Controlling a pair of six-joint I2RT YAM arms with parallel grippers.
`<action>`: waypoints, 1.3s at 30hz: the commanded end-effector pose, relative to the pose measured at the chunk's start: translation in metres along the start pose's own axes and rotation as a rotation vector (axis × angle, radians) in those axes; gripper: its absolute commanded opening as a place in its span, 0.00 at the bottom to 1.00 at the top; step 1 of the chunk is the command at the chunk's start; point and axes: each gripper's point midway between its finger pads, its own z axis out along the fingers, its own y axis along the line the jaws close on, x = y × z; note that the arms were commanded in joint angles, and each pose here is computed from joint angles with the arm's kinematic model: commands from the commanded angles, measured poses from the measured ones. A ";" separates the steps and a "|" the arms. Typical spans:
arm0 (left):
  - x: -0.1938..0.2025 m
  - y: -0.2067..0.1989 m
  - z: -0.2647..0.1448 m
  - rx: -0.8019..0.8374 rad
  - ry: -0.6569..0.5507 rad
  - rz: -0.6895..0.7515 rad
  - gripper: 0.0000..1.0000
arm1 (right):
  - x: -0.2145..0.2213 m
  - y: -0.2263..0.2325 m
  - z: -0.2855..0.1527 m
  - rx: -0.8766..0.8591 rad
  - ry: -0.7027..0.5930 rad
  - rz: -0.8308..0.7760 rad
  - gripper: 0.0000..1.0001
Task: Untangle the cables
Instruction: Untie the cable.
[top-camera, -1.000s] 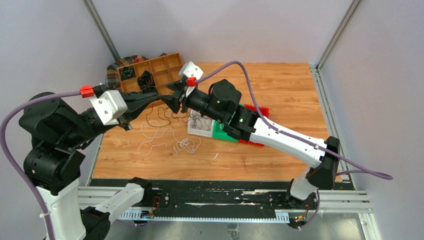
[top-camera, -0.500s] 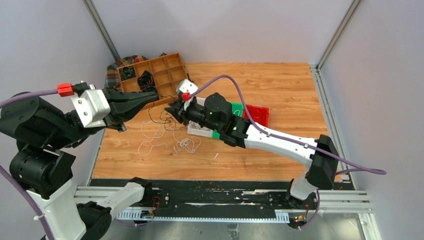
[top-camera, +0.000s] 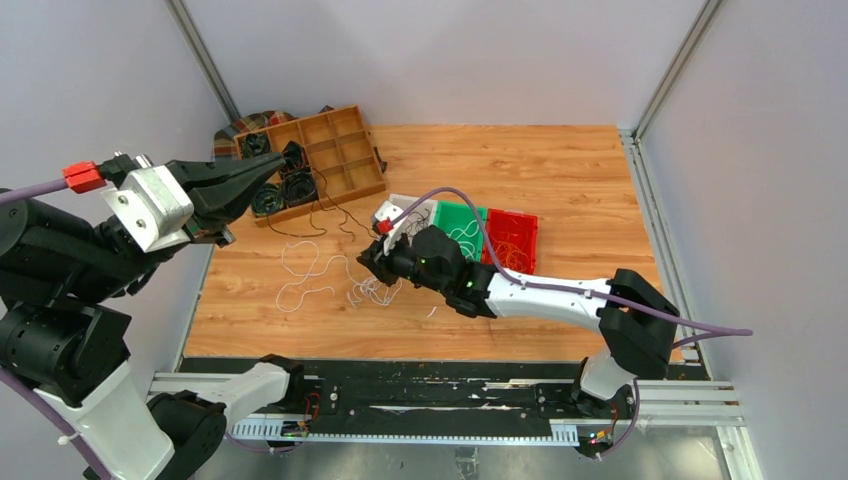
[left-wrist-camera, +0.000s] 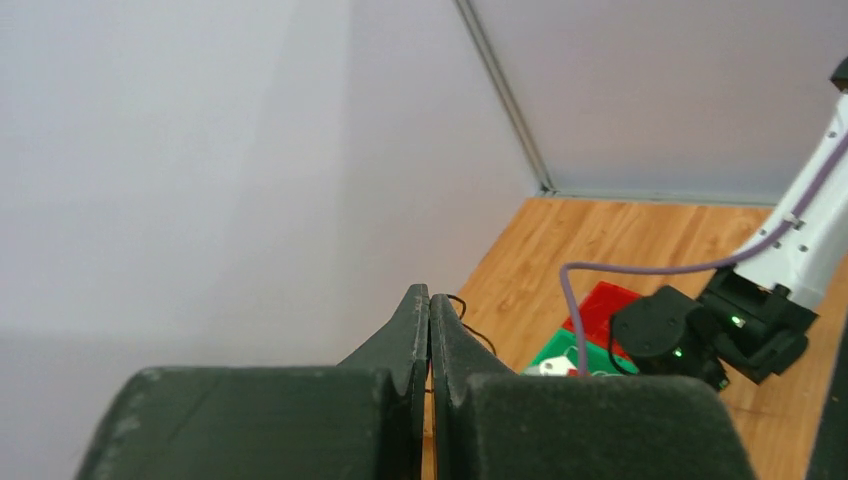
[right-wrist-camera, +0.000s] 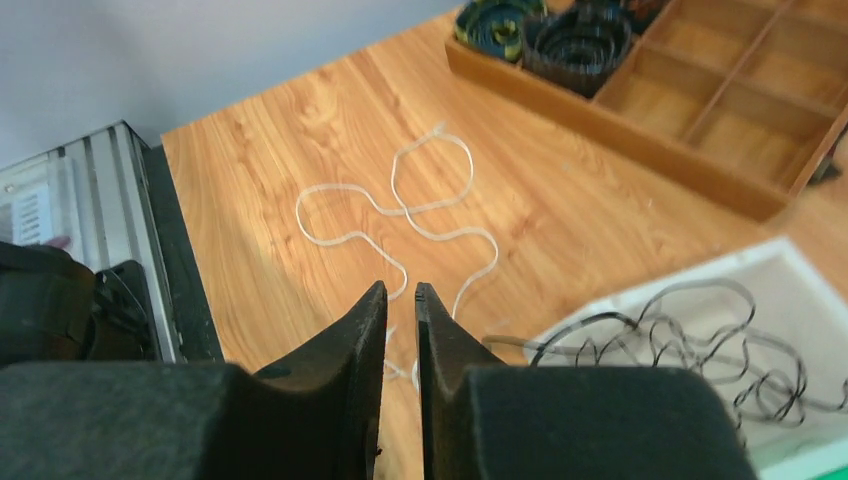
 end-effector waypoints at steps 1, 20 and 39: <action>-0.008 0.029 -0.001 -0.132 0.007 0.067 0.00 | 0.008 -0.012 -0.007 0.052 -0.035 0.093 0.16; -0.026 0.075 -0.005 -0.333 -0.018 0.189 0.00 | 0.101 -0.026 -0.039 0.134 0.085 0.216 0.14; -0.036 0.096 -0.012 -0.434 -0.023 0.285 0.00 | 0.100 -0.030 -0.060 0.145 0.024 0.264 0.58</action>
